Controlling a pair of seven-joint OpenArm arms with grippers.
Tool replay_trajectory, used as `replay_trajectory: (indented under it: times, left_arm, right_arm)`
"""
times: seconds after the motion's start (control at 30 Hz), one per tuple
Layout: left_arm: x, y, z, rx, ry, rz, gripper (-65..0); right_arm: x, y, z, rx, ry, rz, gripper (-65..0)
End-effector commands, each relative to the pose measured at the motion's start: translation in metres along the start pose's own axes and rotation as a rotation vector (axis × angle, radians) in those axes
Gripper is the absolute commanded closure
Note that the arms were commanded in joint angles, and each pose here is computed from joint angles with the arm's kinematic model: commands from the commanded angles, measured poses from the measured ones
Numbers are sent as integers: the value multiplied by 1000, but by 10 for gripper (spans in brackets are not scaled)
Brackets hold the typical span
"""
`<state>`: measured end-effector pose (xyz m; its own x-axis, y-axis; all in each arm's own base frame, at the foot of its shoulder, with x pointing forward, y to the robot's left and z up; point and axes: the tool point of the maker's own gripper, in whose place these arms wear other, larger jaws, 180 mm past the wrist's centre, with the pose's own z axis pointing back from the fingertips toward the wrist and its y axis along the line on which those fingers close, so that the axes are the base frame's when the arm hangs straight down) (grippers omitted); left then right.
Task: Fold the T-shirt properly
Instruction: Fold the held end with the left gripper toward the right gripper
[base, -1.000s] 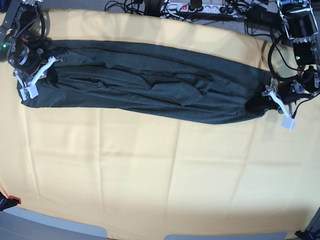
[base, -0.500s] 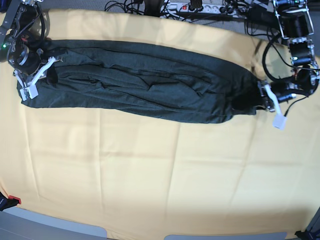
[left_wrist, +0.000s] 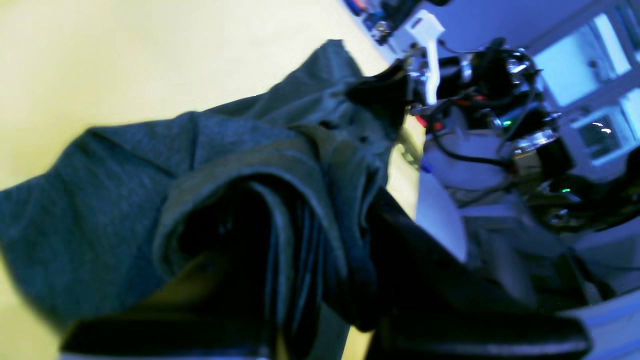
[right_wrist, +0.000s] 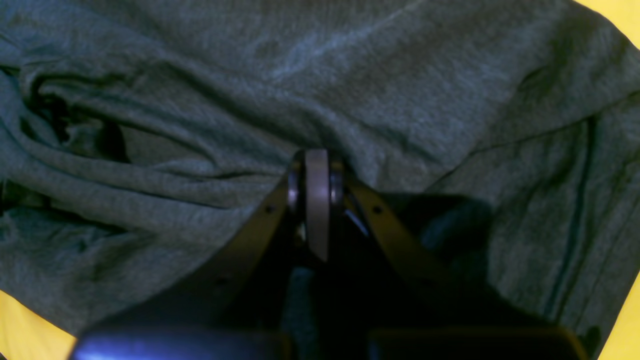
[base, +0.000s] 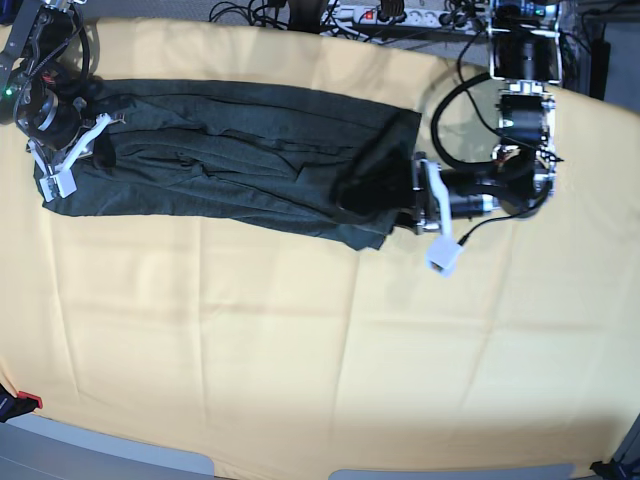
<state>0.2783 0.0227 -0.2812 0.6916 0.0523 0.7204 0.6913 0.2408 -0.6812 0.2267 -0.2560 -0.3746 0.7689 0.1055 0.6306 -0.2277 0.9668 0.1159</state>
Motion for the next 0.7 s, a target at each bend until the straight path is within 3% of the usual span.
replay_trajectory:
  times: [0.0, 0.47, 0.57, 0.67]
  left_arm:
    - [19, -10, -5, -44, -61, -32, 0]
    - [25, -34, -85, -95, -153, -31, 0]
    - [26, -47, -97, -146, -159, -23, -13]
    - [20, -59, -109, -191, -131, -23, -288]
  right_arm:
    - [5, -6, 4, -21, -2, 21, 0]
    - [4, -6, 4, -21, 1, 22, 0]
    - [4, -6, 4, -21, 1, 22, 0]
    - [4, -6, 4, -20, 1, 22, 0]
